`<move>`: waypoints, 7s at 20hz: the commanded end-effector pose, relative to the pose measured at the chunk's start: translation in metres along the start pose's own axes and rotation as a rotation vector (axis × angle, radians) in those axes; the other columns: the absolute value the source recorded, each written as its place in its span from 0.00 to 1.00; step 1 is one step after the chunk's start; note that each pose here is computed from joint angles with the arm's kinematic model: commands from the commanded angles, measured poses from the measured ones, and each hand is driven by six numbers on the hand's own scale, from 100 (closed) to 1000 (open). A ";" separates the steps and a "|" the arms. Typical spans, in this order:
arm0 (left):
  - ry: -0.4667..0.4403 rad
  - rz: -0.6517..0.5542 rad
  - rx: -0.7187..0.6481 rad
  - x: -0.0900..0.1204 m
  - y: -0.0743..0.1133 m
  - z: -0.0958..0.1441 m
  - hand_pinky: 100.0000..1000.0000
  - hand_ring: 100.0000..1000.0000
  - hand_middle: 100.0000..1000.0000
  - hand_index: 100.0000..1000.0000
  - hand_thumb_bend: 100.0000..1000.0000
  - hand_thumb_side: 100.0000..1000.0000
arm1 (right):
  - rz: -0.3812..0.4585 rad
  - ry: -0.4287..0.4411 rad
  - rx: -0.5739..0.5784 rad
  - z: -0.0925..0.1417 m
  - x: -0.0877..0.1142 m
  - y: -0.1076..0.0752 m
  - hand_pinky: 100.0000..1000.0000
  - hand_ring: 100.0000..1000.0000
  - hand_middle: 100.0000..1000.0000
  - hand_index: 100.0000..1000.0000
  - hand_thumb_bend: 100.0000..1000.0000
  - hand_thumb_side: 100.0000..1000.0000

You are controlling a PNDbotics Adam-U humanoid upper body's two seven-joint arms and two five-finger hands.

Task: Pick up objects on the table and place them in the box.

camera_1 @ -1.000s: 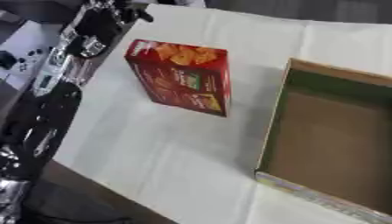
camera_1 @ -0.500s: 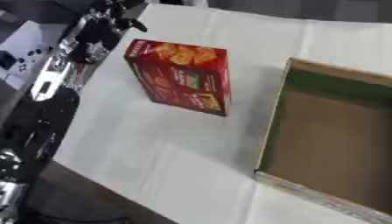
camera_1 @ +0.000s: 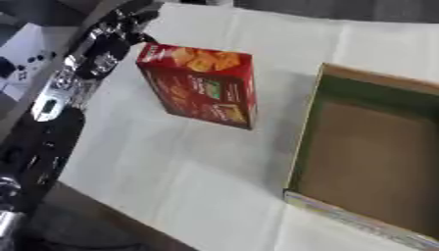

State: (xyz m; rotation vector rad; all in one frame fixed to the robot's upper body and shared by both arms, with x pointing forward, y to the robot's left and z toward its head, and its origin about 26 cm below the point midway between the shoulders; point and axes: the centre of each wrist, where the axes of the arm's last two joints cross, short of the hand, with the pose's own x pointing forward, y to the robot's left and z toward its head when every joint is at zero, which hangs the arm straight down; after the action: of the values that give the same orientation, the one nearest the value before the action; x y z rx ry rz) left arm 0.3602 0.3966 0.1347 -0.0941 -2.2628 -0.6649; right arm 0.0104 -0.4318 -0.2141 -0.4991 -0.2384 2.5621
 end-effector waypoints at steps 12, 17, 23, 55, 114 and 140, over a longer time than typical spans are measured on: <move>-0.133 -0.179 -0.382 0.007 -0.007 -0.002 0.67 1.00 1.00 1.00 0.25 0.63 | 0.012 0.008 0.028 0.008 -0.007 0.011 0.25 0.46 0.60 0.74 0.00 1.00; -0.131 -0.228 -0.419 0.009 -0.009 -0.002 0.69 1.00 1.00 1.00 0.06 0.48 | 0.013 0.008 0.026 0.008 -0.008 0.010 0.25 0.46 0.60 0.74 0.00 1.00; -0.107 -0.289 -0.465 0.009 -0.011 0.000 0.71 1.00 1.00 1.00 0.00 0.29 | 0.013 0.005 0.025 0.007 -0.007 0.010 0.25 0.46 0.60 0.74 0.00 1.00; -0.084 -0.359 -0.541 0.002 -0.016 -0.001 0.59 0.92 1.00 0.97 0.00 0.44 | 0.033 0.005 0.025 0.006 -0.021 0.008 0.26 0.46 0.60 0.74 0.00 1.00; -0.606 0.054 -0.429 0.100 -0.102 -0.183 0.00 0.28 0.40 0.47 0.00 0.50 | 0.075 -0.103 0.010 -0.006 -0.043 -0.010 0.26 0.48 0.61 0.74 0.00 1.00; -0.762 -0.173 -0.308 0.094 -0.120 -0.199 0.00 0.30 0.39 0.46 0.00 0.36 | 0.095 -0.131 -0.008 -0.019 -0.069 -0.035 0.27 0.49 0.62 0.74 0.00 1.00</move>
State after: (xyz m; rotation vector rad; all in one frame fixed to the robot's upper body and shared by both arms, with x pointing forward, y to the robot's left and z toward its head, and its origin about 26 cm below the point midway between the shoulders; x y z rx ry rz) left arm 0.3939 0.1832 0.2549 -0.3882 -2.7812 -1.0078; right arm 0.0875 -0.4297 -0.2049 -0.3454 -0.2960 2.6806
